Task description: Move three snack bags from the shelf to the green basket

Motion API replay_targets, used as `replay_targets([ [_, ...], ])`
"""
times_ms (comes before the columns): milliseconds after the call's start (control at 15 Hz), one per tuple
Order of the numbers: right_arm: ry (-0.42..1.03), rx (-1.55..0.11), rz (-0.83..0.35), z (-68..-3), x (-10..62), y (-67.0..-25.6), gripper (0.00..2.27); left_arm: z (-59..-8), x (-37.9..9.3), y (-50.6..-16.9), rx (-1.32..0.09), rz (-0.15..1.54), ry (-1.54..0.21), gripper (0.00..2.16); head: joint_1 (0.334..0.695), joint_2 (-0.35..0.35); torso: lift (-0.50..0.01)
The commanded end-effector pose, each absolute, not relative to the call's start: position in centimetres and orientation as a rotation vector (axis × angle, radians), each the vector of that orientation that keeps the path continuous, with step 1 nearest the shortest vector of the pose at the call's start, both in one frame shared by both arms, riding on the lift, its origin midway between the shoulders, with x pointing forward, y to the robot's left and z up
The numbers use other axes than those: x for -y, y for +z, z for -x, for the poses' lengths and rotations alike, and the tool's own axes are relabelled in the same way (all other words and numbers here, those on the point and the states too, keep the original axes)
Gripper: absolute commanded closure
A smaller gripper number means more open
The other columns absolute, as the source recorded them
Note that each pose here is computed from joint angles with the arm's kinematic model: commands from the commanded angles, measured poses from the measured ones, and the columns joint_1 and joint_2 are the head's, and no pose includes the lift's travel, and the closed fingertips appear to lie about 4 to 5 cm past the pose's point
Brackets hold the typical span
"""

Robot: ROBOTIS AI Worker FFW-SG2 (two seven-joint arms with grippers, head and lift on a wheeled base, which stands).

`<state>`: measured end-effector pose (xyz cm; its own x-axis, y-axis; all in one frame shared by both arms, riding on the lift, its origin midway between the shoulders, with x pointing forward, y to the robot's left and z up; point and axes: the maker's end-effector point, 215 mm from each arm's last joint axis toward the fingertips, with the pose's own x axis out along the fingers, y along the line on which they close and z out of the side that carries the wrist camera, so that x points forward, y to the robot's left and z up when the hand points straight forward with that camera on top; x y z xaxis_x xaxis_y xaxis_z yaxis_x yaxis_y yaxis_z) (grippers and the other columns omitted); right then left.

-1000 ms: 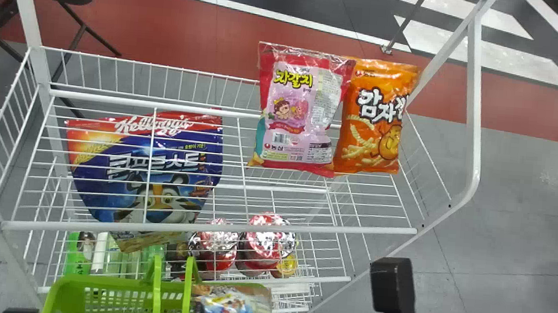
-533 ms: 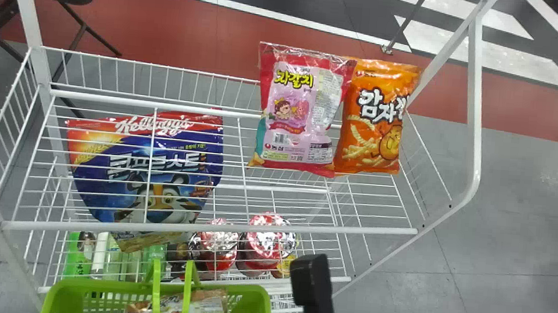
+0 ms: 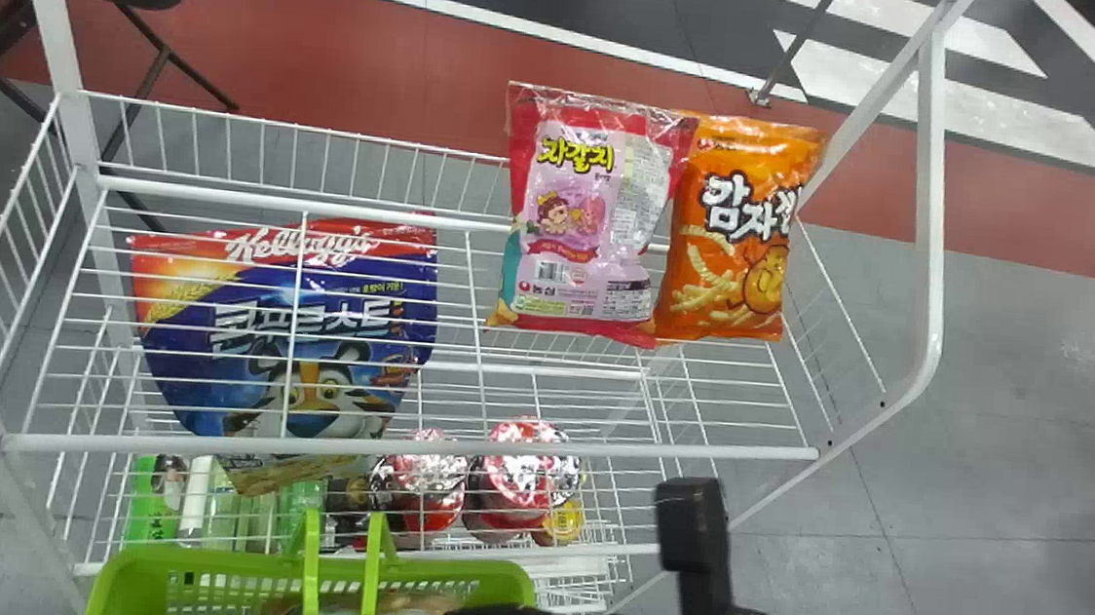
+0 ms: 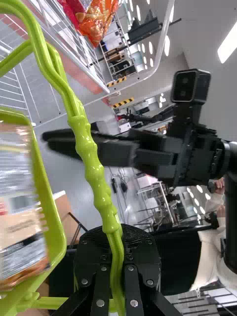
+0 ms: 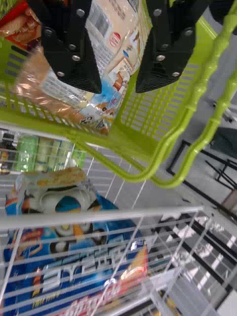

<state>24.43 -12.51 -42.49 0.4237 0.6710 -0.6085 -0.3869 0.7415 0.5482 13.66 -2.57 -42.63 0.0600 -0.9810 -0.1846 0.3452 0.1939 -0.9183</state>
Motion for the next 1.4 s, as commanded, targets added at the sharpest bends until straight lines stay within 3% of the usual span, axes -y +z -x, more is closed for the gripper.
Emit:
replay_targets([
  [0,0.637,-0.793,-0.341,-27.0,14.3,-39.8,0.06,-13.5,2.7,-42.6,-1.016,0.823,-1.2,1.55,0.695,-0.35,-0.048],
  [333,0.43,-0.274,-0.186,-37.4,19.2,-30.3,0.06,-13.4,2.9,-42.6,-1.017,0.817,-1.205,1.55,0.695,-0.35,-0.048],
  [467,0.349,-0.188,-0.171,-41.1,20.8,-29.0,0.06,-13.4,2.9,-42.7,-1.019,0.815,-1.204,1.55,0.695,-0.35,-0.048],
  [867,0.19,-0.105,-0.157,-50.7,22.9,-29.8,0.07,-13.8,2.1,-43.2,-1.027,0.805,-1.187,1.55,0.695,-0.35,-0.048],
  [1133,0.15,-0.211,-0.082,-54.5,23.0,-32.8,0.17,-14.1,2.1,-43.5,-1.028,0.807,-1.185,1.55,0.695,-0.35,-0.048],
  [1200,0.164,-0.263,-0.078,-54.8,22.7,-34.0,0.35,-14.2,2.1,-43.4,-1.027,0.806,-1.186,1.55,0.695,-0.35,-0.048],
  [1267,0.192,-0.301,-0.08,-54.9,22.1,-34.6,0.68,-14.2,2.1,-43.4,-1.027,0.806,-1.186,1.55,0.695,-0.35,-0.048],
  [1333,0.22,-0.345,-0.088,-54.5,21.7,-35.6,1.57,-14.2,2.0,-43.5,-1.027,0.804,-1.183,1.55,0.695,-0.35,-0.048],
])
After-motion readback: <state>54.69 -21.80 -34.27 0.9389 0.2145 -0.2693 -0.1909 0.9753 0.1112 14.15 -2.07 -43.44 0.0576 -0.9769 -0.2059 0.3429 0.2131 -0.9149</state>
